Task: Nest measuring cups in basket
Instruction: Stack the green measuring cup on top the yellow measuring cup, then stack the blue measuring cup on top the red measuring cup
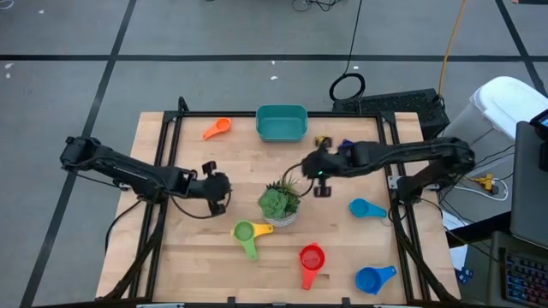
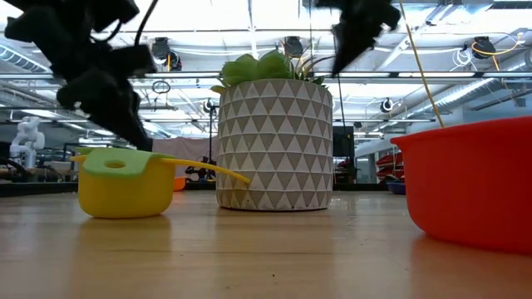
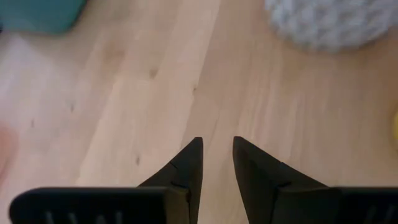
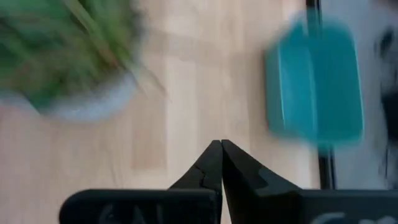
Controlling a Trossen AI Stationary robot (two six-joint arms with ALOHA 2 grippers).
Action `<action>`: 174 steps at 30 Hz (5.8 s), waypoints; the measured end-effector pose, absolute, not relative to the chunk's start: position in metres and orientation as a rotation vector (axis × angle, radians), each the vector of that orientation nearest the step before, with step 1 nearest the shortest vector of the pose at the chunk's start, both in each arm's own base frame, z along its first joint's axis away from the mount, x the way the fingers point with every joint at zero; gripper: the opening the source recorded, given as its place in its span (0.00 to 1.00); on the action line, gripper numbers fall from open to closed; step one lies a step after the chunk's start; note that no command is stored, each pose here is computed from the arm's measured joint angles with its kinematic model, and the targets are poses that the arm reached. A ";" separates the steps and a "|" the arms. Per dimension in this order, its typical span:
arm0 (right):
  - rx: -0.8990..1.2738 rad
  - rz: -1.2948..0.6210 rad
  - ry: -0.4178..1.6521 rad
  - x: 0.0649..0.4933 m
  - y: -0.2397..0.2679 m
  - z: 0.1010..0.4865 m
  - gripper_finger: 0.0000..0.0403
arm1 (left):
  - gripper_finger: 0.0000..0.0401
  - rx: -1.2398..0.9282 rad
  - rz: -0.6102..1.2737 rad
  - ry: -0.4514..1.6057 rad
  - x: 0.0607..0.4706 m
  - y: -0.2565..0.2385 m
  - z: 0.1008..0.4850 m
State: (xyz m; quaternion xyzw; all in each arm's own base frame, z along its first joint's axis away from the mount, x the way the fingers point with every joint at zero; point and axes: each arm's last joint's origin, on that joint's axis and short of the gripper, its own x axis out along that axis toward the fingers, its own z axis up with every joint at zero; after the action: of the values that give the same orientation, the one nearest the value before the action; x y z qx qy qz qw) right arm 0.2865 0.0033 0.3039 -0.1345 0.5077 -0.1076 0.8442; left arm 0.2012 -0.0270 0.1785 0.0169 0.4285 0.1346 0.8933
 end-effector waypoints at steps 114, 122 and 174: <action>0.534 -0.060 1.506 0.156 0.209 0.206 0.34 | 0.23 0.129 -0.146 0.870 0.231 -0.094 0.133; 0.590 -0.043 1.543 0.153 0.208 0.190 0.36 | 0.23 0.130 -0.147 0.870 0.231 -0.094 0.133; 1.250 -0.396 1.116 0.243 0.168 0.220 0.00 | 0.23 0.242 0.128 0.782 0.233 -0.088 0.136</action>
State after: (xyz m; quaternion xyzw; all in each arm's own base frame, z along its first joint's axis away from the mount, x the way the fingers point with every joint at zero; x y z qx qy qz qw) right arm 0.2431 0.1683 0.2202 0.5506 0.4916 -0.1746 0.6517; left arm 0.2326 -0.0881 0.1363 0.1175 0.3798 0.0622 0.9154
